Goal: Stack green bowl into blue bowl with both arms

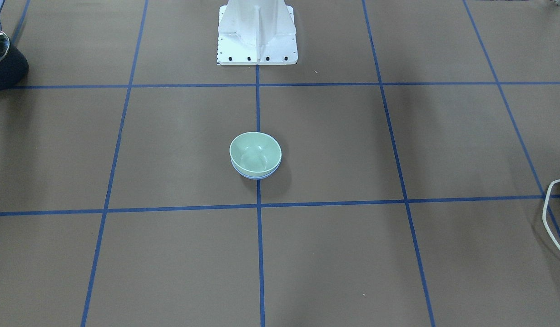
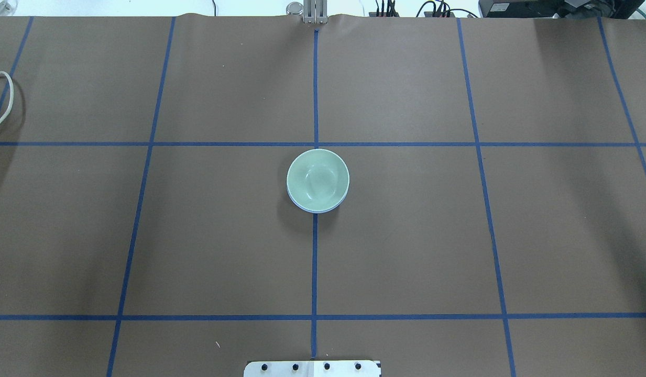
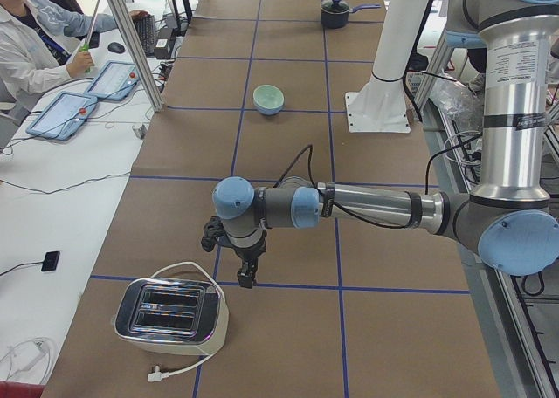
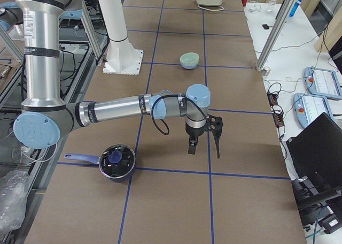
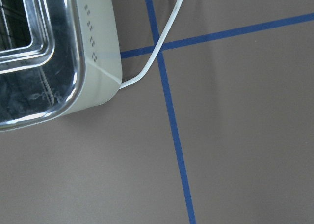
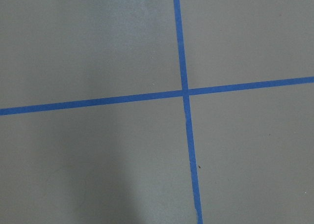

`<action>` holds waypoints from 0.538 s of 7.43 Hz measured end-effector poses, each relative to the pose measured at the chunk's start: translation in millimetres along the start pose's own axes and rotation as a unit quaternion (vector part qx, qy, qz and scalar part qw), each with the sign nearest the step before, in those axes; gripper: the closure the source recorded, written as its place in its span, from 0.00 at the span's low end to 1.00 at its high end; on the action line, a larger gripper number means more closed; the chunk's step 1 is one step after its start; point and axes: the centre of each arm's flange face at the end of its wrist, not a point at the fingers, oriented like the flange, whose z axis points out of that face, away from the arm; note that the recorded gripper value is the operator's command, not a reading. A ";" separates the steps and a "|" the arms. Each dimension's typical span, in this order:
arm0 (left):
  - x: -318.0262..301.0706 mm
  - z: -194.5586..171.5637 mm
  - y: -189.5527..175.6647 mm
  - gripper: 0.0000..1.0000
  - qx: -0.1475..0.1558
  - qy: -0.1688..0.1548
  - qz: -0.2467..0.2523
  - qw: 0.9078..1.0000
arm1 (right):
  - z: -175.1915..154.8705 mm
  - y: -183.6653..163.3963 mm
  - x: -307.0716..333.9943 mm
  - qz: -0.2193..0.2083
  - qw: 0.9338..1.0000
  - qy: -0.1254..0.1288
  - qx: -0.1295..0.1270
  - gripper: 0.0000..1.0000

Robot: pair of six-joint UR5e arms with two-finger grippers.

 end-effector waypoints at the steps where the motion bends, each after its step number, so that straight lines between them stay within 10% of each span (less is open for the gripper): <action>1: -2.5 2.4 1.5 0.00 -0.002 0.001 -0.002 1.000 | -1.4 -0.5 0.4 0.002 1.000 0.000 -0.001 0.00; 4: -3.7 3.3 1.9 0.00 -0.003 0.001 -0.003 1.000 | -2.2 -0.4 0.6 0.003 1.000 0.000 -0.001 0.00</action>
